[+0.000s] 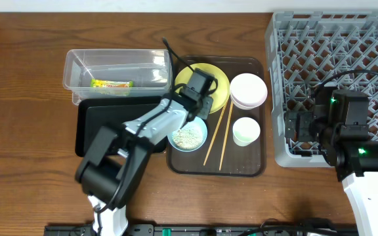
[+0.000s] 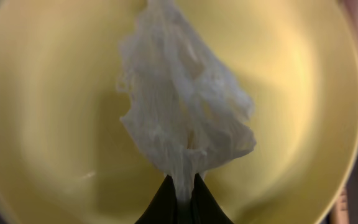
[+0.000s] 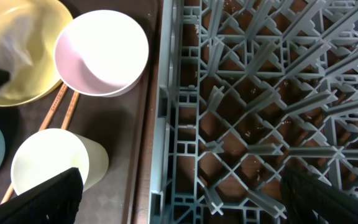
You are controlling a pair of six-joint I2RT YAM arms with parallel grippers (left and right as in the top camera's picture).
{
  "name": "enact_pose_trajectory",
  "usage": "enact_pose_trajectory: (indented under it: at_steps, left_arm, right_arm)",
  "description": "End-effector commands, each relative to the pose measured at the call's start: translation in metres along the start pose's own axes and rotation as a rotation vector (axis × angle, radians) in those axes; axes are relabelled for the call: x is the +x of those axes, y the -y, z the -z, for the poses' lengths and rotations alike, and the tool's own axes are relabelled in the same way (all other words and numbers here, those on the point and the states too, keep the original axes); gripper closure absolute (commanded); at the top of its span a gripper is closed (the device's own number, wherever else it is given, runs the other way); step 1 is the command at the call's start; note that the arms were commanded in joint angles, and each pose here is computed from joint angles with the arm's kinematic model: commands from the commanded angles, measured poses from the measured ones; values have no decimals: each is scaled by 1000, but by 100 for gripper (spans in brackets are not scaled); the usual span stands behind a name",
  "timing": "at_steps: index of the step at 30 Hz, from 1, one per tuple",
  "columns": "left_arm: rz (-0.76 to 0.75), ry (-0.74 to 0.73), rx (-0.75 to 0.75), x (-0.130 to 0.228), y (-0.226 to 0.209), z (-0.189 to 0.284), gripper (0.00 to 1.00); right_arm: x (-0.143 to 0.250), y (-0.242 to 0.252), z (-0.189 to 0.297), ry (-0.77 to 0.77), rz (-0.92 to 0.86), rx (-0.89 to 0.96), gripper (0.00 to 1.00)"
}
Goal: Sort waste into correct bins and load items into the dishwasher rack
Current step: 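Carry the tissue with the left gripper and release it into the clear bin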
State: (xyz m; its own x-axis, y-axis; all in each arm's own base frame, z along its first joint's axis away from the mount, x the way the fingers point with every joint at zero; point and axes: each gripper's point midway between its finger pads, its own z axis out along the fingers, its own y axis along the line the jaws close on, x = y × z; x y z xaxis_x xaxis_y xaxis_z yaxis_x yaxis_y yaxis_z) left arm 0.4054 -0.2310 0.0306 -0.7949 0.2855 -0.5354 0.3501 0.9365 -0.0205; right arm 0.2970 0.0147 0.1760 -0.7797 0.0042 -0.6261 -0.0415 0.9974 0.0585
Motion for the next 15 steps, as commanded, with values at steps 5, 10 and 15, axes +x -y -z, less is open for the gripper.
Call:
enact_pose_trajectory:
  at_steps: [5,10,15]
  left_arm:
    - [122,272,-44,-79,-54,97,92]
    - [349,363,-98,-94,-114,130,92]
    - [689,374,-144,-83,-175,121,93]
  right_arm:
    - [-7,-5,4,15,21,-15,1]
    - [-7,-5,4,16,21,-15,1]
    - [-7,-5,4,16,21,-15,1]
